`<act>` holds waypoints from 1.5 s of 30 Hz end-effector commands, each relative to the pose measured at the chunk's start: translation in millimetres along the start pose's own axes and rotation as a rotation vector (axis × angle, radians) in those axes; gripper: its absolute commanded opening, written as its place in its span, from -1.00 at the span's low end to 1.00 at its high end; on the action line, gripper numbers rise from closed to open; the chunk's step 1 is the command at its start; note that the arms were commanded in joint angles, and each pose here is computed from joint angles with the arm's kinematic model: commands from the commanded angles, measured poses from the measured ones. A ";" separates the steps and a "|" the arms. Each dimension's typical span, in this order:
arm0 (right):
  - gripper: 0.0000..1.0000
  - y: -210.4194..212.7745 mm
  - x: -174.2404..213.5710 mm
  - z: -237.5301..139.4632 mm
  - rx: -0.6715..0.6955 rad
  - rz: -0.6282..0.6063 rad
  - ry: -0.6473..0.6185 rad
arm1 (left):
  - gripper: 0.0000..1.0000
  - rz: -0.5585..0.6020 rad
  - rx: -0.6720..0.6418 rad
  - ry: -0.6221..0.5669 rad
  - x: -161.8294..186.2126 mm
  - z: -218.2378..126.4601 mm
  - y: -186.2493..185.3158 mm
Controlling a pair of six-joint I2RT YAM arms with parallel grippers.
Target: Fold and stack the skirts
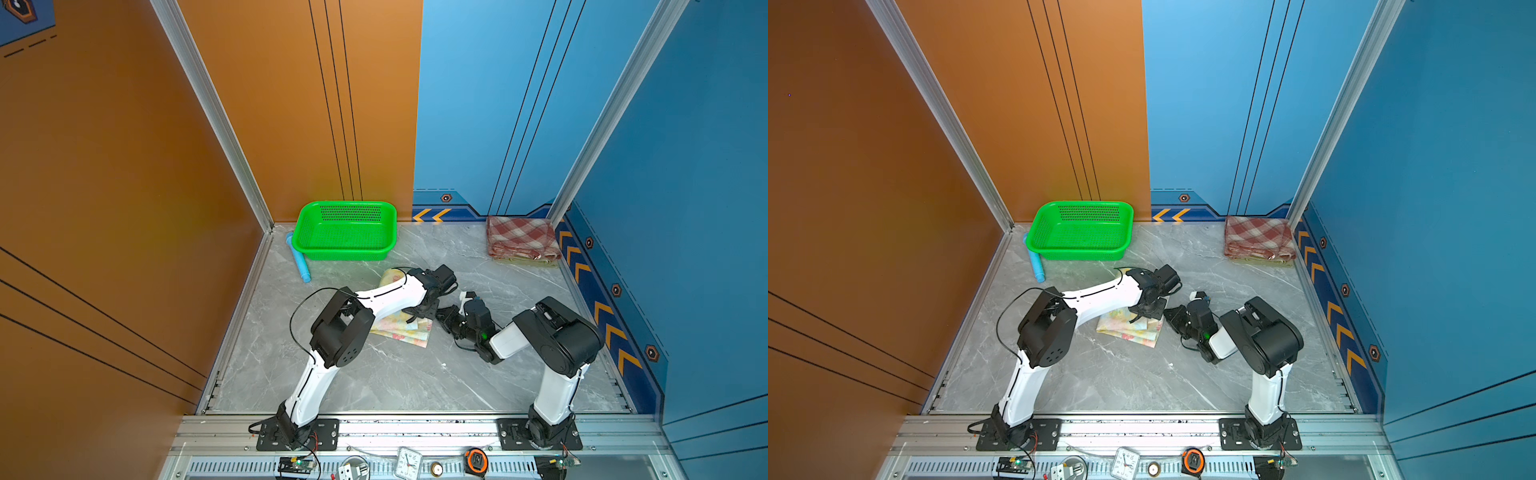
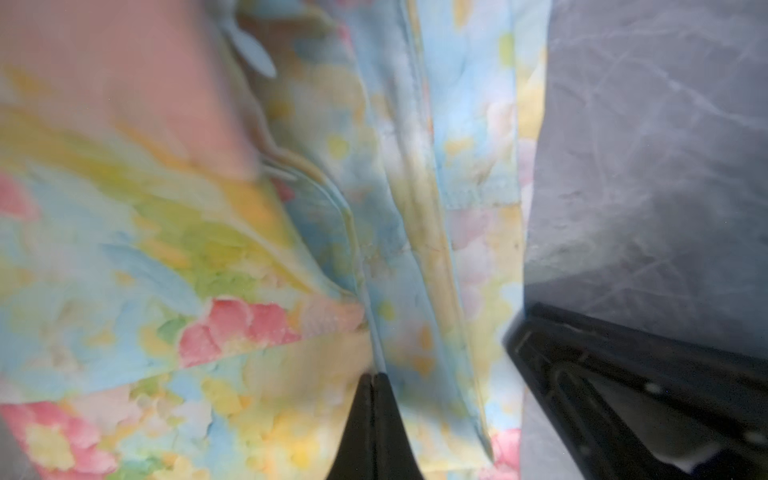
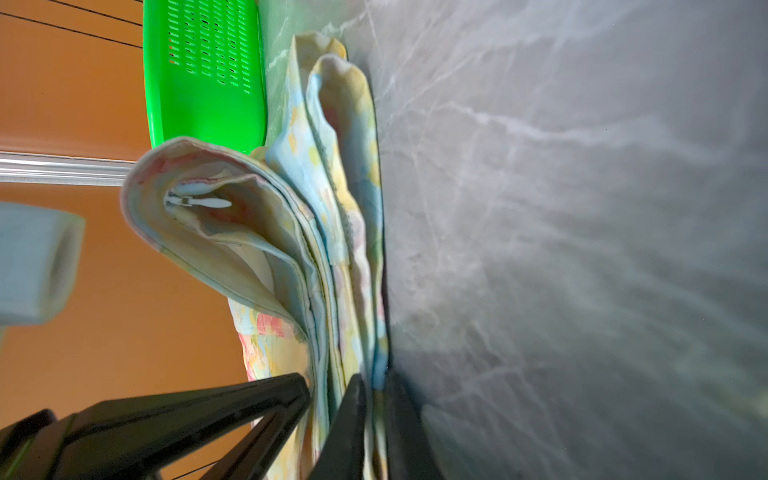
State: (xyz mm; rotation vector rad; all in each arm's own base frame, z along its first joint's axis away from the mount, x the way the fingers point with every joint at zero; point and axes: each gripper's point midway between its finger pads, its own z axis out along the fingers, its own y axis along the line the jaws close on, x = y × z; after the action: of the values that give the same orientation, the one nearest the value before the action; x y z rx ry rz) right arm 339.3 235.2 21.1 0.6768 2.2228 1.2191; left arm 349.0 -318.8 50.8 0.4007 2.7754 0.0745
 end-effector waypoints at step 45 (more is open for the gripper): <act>-0.72 -61.9 37.0 2.1 0.194 0.041 0.095 | -0.14 0.002 -0.058 -0.008 19.4 1.5 16.8</act>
State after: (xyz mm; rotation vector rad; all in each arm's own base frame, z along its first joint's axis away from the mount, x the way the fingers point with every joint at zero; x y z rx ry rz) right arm 337.2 249.6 22.8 0.6495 2.1997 1.2758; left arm 339.3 -295.6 56.6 0.3463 2.7483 0.0998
